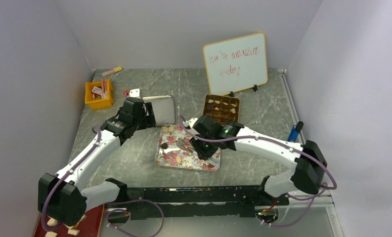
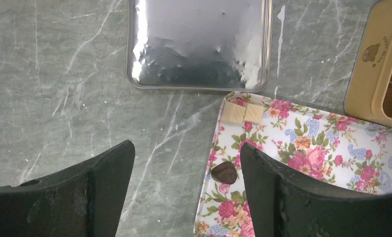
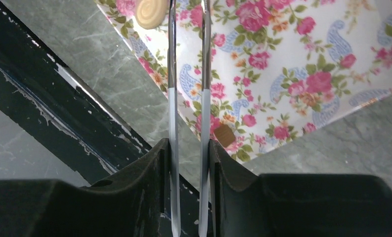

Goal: Pack the chocolate
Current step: Pick up the fake chocolate from the plate.

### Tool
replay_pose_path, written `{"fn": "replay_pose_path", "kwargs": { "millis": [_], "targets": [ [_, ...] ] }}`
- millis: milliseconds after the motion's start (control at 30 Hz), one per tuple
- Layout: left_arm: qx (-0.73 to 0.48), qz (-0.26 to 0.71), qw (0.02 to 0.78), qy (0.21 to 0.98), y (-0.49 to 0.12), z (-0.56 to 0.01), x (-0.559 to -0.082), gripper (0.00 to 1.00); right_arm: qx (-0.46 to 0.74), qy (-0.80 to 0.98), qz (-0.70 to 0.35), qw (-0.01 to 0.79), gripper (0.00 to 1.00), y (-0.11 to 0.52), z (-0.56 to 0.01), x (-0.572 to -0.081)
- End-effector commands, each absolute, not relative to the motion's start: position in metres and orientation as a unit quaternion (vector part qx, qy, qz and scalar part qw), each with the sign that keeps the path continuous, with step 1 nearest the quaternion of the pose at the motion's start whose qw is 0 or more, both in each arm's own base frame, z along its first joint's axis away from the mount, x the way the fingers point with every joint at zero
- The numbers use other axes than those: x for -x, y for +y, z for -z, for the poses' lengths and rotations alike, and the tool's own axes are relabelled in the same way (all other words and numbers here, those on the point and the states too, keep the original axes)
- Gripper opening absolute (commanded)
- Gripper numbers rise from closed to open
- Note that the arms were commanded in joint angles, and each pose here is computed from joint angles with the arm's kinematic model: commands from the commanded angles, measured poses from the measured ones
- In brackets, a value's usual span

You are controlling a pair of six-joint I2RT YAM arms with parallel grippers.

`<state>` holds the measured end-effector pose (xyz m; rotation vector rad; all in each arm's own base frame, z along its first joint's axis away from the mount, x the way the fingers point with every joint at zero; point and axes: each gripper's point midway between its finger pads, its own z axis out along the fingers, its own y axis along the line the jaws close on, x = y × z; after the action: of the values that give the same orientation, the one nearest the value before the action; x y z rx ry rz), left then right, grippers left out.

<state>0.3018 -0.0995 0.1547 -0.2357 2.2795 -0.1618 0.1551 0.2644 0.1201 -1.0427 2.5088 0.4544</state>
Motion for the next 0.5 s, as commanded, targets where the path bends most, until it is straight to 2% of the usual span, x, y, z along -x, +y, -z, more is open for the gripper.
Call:
{"fn": "replay_pose_path", "kwargs": {
  "millis": [0,467],
  "targets": [
    [0.109,0.067,0.43,0.894,-0.094,-0.173,-0.303,0.83,0.39,0.869,-0.196,0.234,0.34,0.303,-0.137,-0.17],
    [0.11,0.062,0.431,0.893,-0.091,-0.173,-0.302,0.84,0.423,0.863,-0.195,0.193,0.41,0.332,-0.101,-0.166]
  ]
}}
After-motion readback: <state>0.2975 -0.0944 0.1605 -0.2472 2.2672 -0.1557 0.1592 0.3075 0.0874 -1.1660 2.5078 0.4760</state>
